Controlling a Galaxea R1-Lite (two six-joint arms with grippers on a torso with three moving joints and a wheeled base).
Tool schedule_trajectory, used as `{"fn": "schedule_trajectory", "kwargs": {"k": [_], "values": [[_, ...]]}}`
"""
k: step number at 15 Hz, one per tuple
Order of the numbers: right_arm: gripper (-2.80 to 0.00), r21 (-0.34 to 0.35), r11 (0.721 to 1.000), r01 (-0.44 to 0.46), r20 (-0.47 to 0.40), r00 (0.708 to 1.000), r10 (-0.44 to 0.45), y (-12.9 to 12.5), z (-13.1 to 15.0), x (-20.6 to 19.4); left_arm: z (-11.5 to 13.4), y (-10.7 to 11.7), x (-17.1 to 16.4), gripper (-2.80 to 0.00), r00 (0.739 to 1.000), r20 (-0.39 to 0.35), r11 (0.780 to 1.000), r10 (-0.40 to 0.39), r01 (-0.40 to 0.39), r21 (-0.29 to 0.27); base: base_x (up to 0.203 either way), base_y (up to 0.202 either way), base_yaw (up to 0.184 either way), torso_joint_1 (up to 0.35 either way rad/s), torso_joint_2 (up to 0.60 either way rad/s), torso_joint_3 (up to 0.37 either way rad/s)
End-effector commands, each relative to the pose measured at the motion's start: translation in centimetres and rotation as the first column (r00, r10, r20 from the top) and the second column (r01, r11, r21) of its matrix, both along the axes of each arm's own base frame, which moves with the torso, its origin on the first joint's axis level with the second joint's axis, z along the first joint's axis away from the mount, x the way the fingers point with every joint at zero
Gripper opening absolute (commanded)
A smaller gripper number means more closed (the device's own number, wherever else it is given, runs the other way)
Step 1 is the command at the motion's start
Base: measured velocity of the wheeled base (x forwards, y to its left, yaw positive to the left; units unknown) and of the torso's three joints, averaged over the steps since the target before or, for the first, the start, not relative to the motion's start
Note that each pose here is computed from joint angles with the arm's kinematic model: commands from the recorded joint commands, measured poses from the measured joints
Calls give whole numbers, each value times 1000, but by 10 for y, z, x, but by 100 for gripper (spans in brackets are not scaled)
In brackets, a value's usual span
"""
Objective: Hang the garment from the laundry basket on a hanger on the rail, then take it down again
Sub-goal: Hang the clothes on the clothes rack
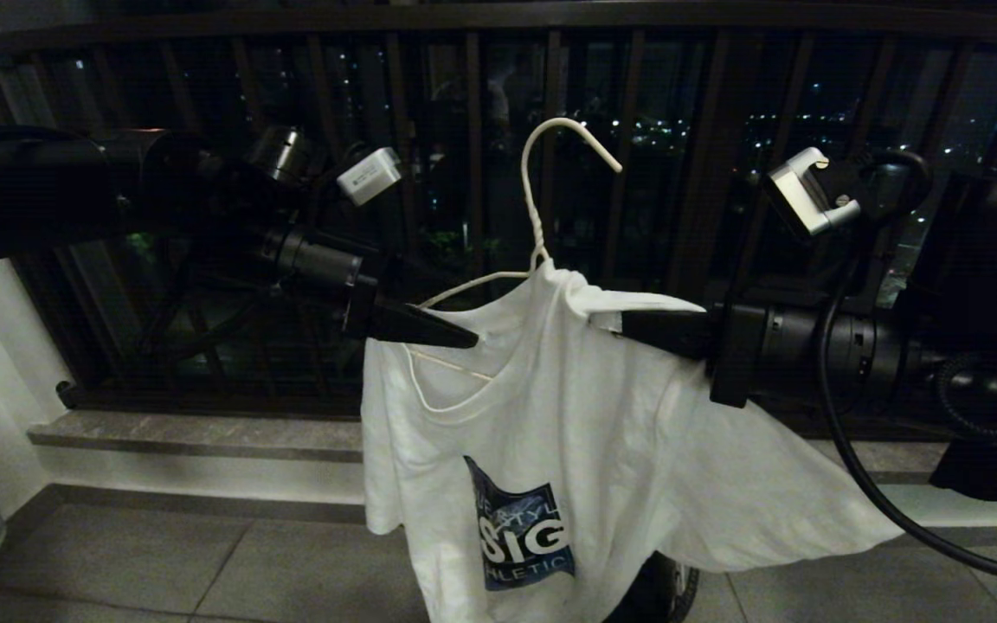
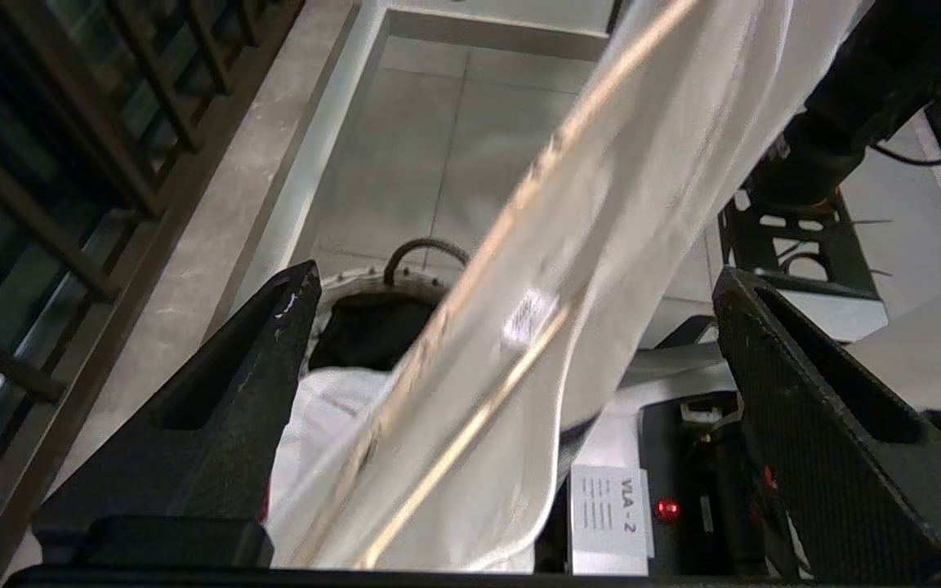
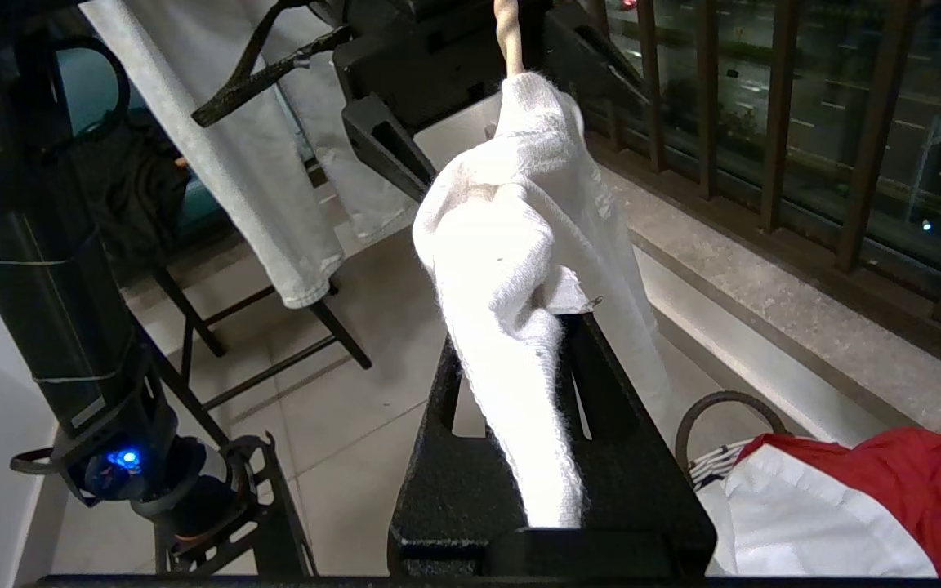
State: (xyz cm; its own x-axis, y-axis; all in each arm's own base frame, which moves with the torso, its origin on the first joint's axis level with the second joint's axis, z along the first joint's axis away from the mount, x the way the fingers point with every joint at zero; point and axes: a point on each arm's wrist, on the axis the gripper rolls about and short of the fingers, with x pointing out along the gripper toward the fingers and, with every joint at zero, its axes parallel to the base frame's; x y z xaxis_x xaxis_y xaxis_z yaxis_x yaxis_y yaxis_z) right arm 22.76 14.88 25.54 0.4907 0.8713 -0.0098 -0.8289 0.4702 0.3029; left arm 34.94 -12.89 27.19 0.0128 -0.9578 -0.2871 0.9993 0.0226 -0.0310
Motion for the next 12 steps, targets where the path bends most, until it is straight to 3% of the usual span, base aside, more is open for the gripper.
{"fn": "schedule_trajectory", "kwargs": {"k": [1,12], "values": [[-280,3,1000,-4,3,1000,4,0,1,0,-3,-4,2,0,1000,-5,1000,-9,9,-4,0,0,0,0,0,0],[-280,2,1000,-4,1,1000,4,0,0,0,-18,-19,16,0,1000,-1,1000,-16,16,-3,0,0,0,0,0,0]]}}
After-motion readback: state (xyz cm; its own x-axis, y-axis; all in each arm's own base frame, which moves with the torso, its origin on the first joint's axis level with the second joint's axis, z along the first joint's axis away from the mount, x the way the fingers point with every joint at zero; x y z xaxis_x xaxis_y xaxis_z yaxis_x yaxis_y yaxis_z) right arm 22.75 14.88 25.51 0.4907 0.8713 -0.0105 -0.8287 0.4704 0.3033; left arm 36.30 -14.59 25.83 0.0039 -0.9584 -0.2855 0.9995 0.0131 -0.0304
